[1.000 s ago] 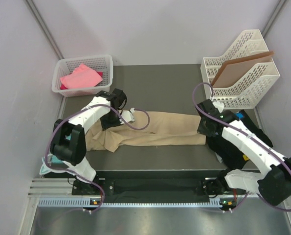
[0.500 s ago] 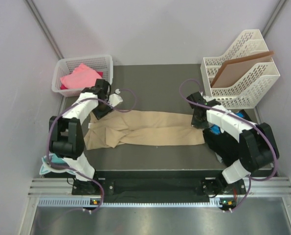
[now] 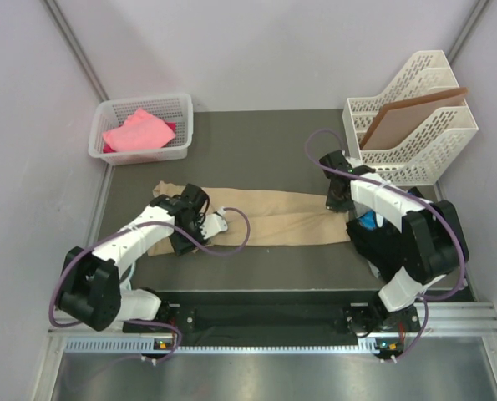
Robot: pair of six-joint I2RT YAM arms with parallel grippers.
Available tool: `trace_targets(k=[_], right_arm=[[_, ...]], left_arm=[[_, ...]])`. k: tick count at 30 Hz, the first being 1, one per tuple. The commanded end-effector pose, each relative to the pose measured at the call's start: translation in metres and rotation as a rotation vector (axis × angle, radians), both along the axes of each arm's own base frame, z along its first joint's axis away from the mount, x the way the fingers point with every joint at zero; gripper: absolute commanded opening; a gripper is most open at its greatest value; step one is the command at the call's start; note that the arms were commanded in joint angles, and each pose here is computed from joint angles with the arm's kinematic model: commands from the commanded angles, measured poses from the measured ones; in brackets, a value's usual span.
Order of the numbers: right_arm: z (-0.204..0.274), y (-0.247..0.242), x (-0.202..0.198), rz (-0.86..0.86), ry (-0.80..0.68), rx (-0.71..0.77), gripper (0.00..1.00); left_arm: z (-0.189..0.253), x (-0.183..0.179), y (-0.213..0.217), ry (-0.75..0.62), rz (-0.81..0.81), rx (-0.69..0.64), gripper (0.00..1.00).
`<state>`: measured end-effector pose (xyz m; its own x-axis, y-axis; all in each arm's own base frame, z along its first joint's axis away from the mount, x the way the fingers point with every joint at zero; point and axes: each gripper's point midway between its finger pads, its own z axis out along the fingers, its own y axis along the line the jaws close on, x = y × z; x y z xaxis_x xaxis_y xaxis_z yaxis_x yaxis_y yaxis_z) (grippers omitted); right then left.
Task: Fold and stack the t-shirts
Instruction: Fold the other side of the tshirt into a rectangle
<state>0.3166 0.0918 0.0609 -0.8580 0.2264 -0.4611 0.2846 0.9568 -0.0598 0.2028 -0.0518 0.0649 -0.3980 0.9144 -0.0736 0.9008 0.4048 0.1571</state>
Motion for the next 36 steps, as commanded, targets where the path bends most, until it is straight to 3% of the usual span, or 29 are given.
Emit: trace_targets(k=[1, 16, 19, 20, 24, 29, 36], right_arm=[[0.014, -0.002, 0.02, -0.009, -0.06, 0.011, 0.0], [0.016, -0.002, 0.015, -0.004, -0.067, 0.026, 0.0], [0.017, -0.002, 0.015, -0.004, -0.07, 0.027, 0.0], [0.017, -0.002, 0.014, -0.005, -0.07, 0.028, 0.0], [0.017, -0.003, 0.013, -0.003, -0.072, 0.025, 0.0], [0.021, -0.005, 0.012, -0.001, -0.078, 0.021, 0.0], [0.029, -0.009, 0.004, 0.006, -0.092, 0.022, 0.0]], left_arm=[[-0.008, 0.005, -0.002, -0.009, 0.053, 0.006, 0.47], [-0.033, 0.042, -0.009, -0.064, 0.079, 0.035, 0.42], [-0.033, 0.049, -0.009, -0.071, 0.082, 0.041, 0.23], [-0.03, 0.053, -0.01, -0.08, 0.084, 0.036, 0.11], [-0.015, 0.063, -0.012, -0.107, 0.093, 0.024, 0.01], [0.027, 0.074, -0.014, -0.184, 0.102, -0.002, 0.0], [0.079, 0.028, -0.009, -0.114, 0.084, -0.056, 0.02]])
